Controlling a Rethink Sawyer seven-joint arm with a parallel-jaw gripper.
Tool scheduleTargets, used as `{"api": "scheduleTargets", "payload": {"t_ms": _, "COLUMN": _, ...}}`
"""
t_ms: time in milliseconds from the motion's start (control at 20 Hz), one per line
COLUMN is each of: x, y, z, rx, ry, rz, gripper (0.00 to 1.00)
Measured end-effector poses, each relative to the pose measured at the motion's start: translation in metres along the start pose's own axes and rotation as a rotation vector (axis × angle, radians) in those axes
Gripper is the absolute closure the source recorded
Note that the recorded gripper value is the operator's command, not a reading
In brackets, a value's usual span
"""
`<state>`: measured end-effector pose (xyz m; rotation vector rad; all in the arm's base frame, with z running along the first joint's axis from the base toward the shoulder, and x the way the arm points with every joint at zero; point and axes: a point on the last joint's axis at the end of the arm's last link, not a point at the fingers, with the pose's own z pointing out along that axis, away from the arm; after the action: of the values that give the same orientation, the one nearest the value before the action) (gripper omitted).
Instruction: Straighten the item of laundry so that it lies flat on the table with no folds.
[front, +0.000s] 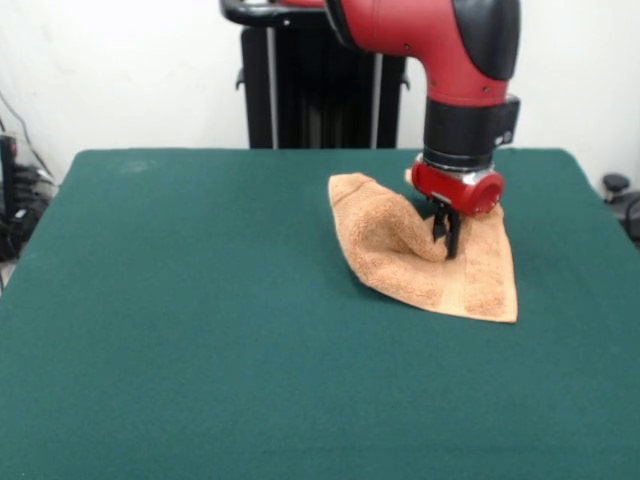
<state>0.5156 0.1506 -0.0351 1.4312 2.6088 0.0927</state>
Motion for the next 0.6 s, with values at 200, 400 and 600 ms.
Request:
{"api": "scheduleTargets", "payload": {"t_ms": 200, "x": 0.0023, "y": -0.0014, "z": -0.0004, "rx": -0.009, "ry": -0.017, "rz": -0.008, "gripper": 1.00}}
{"api": "scheduleTargets", "payload": {"t_ms": 400, "x": 0.0055, "y": -0.0038, "z": -0.0008, "rx": -0.024, "ry": -0.039, "rz": -0.031, "gripper": 1.00}}
{"api": "scheduleTargets", "payload": {"t_ms": 600, "x": 0.0082, "y": -0.0066, "z": -0.0010, "rx": -0.041, "ry": -0.057, "rz": -0.066, "gripper": 1.00}}
